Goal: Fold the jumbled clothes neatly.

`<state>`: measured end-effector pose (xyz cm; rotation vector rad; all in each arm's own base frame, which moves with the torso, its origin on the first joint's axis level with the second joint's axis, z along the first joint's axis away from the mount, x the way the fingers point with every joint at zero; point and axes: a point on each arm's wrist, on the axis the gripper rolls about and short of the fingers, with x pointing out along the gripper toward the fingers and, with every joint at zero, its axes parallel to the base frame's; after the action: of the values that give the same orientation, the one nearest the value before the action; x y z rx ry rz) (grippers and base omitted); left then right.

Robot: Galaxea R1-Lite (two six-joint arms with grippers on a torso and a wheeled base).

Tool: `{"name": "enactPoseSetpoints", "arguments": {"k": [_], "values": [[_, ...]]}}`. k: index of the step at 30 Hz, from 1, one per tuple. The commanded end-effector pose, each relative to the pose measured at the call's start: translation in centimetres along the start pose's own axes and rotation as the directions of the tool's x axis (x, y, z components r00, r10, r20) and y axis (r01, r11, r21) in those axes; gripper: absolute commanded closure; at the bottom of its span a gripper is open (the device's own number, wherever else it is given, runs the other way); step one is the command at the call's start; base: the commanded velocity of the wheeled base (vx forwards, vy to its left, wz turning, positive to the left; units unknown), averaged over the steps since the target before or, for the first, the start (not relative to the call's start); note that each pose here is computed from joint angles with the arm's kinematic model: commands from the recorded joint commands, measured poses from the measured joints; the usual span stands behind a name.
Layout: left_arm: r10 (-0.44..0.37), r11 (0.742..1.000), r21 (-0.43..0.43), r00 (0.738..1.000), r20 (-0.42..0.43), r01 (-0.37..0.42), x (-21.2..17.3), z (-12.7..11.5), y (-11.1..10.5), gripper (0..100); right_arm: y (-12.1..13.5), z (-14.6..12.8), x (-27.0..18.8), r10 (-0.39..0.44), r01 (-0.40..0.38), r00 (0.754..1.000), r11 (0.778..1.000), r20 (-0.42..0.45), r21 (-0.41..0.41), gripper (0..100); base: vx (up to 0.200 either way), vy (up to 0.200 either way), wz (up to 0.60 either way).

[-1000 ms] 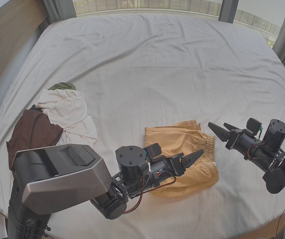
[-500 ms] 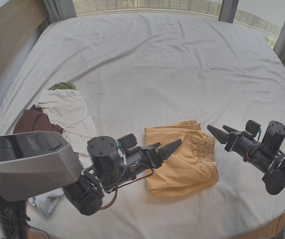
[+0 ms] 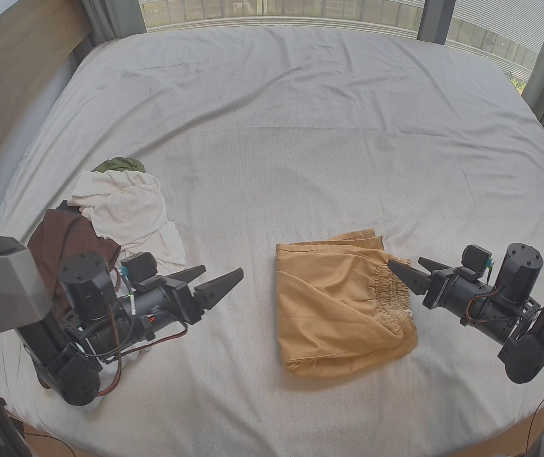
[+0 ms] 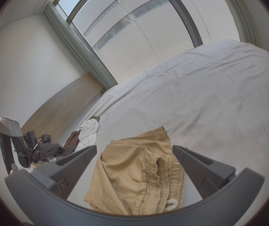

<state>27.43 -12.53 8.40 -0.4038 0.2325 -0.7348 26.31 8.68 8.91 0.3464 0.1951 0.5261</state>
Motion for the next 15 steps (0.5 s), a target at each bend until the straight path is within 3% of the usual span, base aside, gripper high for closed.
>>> {"name": "enactPoseSetpoints", "arguments": {"k": [1,15], "values": [[0.019,0.999,0.040,1.000,0.005,-0.019,-3.3,1.1,0.5,0,0.2,-1.2,0.0,0.003,-0.002,0.999,1.000,-0.052,0.008,0,0.000,0.000,0.00],[0.044,0.981,0.191,0.997,-0.068,-0.031,-4.9,-0.2,1.4,0,-0.3,-2.8,-1.2,-0.031,0.031,0.991,1.000,-0.130,-0.005,0,0.000,0.000,0.00]]}}
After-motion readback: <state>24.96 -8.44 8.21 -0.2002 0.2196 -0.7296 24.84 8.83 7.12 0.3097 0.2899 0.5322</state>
